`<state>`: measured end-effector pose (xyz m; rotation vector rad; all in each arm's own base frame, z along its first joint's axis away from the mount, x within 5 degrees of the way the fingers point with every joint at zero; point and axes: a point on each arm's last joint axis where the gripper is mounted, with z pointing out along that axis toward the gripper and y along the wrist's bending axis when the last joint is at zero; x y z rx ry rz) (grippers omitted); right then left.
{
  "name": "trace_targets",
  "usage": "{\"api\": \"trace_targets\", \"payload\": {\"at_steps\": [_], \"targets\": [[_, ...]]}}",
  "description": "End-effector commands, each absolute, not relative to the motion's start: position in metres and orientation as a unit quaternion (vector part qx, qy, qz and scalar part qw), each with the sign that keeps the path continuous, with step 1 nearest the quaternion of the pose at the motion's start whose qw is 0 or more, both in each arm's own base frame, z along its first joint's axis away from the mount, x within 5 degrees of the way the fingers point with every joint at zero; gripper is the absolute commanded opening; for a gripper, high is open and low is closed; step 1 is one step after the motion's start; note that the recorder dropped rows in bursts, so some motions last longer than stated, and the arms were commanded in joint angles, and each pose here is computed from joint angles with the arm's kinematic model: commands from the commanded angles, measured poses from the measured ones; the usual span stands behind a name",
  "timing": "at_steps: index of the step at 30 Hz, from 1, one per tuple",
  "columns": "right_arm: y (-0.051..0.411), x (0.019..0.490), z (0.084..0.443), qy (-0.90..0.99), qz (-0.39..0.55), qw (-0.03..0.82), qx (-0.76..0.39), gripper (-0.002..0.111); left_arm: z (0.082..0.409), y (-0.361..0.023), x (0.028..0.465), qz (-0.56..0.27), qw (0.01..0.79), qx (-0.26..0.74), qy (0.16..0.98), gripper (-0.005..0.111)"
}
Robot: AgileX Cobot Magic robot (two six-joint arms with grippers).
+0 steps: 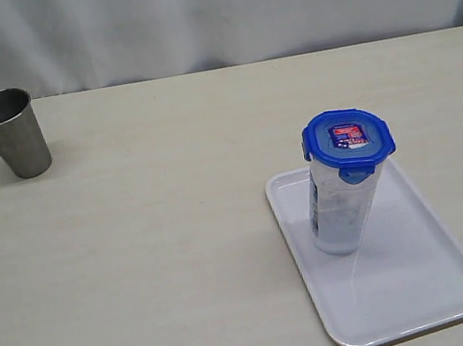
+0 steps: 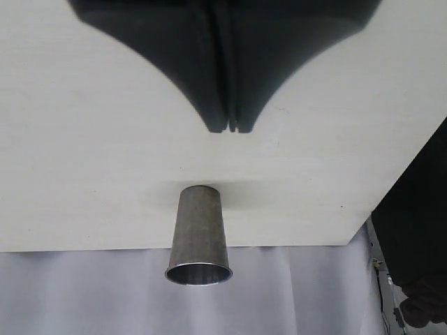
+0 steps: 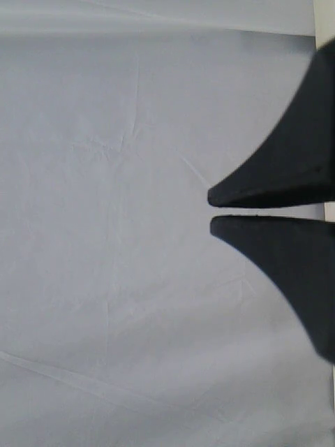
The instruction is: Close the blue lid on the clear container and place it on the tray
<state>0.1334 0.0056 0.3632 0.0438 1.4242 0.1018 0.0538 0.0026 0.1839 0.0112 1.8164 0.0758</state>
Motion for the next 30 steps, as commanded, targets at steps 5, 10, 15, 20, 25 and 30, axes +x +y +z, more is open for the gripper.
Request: {"api": "trace_targets", "payload": {"at_steps": [5,10,15,20,25,30], "targets": [[0.005,0.132,0.364,0.649,0.036,0.76,0.014,0.004,0.184,0.003,0.054,0.037,0.619,0.004,0.785,0.0],[0.005,0.132,0.364,0.649,0.036,0.76,0.014,0.004,0.184,0.003,0.054,0.04,0.619,0.007,0.785,0.0],[0.005,0.132,0.364,0.649,0.036,0.76,0.014,0.004,0.184,0.003,0.054,0.04,0.619,0.007,0.785,0.0],[0.005,0.127,0.363,0.642,0.045,0.765,0.022,0.004,0.184,0.003,0.054,0.04,0.619,0.007,0.785,0.0],[0.002,0.099,0.359,0.597,0.049,0.8,0.031,0.004,0.184,0.003,0.054,0.04,0.619,0.007,0.785,0.0],[0.0,0.064,0.353,0.542,0.026,0.84,0.009,0.004,0.184,0.003,0.054,0.04,0.619,0.007,0.785,0.0]]}}
